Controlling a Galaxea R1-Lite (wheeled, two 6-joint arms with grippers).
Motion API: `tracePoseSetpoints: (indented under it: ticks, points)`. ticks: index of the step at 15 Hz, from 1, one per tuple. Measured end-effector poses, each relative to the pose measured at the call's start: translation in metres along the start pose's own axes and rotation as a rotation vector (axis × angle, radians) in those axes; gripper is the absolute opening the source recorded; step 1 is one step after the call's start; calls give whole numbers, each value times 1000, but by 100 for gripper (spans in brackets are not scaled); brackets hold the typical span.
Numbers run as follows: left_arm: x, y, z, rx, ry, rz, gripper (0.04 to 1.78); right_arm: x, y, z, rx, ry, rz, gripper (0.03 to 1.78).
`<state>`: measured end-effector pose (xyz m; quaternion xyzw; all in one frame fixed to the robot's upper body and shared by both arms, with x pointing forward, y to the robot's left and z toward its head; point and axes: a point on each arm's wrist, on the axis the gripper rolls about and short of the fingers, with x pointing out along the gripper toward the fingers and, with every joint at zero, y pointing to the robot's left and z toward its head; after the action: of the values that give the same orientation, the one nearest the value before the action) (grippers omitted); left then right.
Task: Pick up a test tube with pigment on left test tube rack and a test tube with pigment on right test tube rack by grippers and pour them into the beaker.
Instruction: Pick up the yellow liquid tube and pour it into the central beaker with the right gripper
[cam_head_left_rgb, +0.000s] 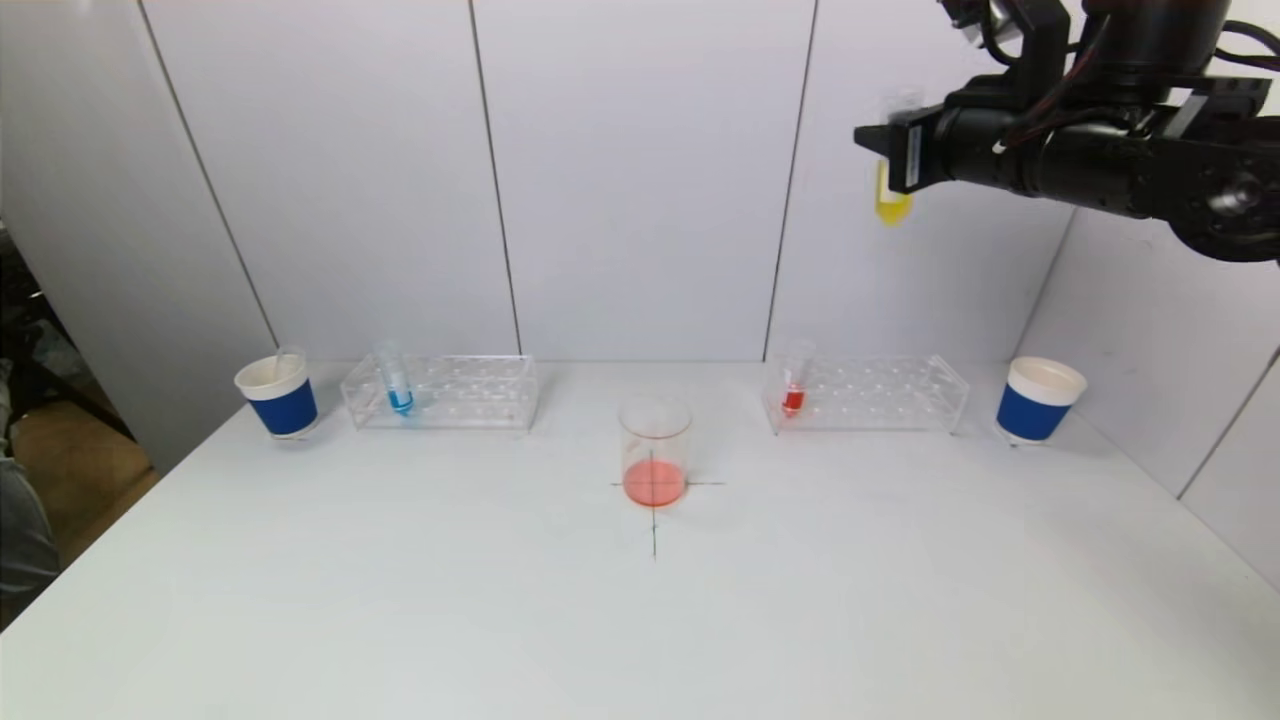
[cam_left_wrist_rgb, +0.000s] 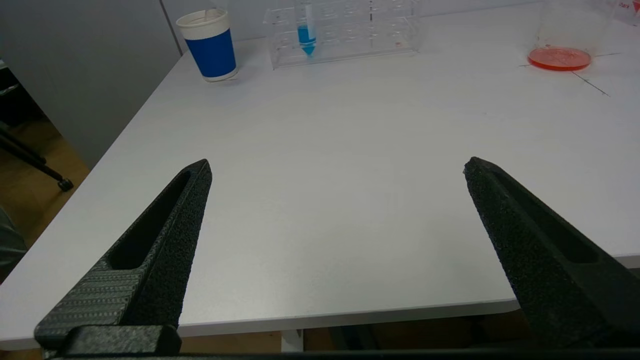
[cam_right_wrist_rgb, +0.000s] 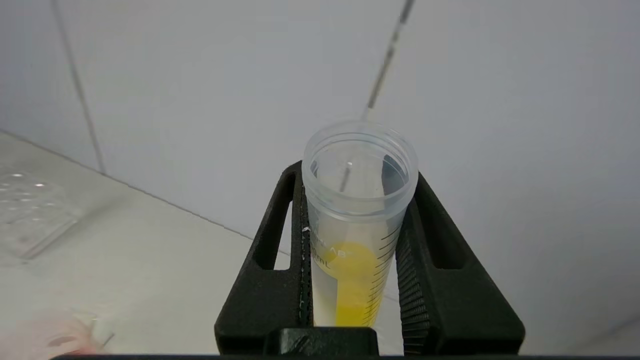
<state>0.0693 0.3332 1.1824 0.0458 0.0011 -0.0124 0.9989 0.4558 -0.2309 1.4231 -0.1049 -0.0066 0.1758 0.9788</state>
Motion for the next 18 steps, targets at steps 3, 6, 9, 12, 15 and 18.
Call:
tracePoseSetpoints:
  ticks: [3,6,9,12,15,18]
  points:
    - [0,0,0,0,0,0,176,10,27,0,-22,-35,202,53]
    - [0,0,0,0,0,0,176,27,43,-15,-106,-49,326,53]
    - [0,0,0,0,0,0,176,51,54,-34,-200,-135,430,53]
    - [0,0,0,0,0,0,176,74,77,-60,-312,-219,571,53]
    - [0,0,0,0,0,0,176,90,101,-90,-453,-245,677,53]
    - [0,0,0,0,0,0,176,98,117,-121,-609,-298,780,53]
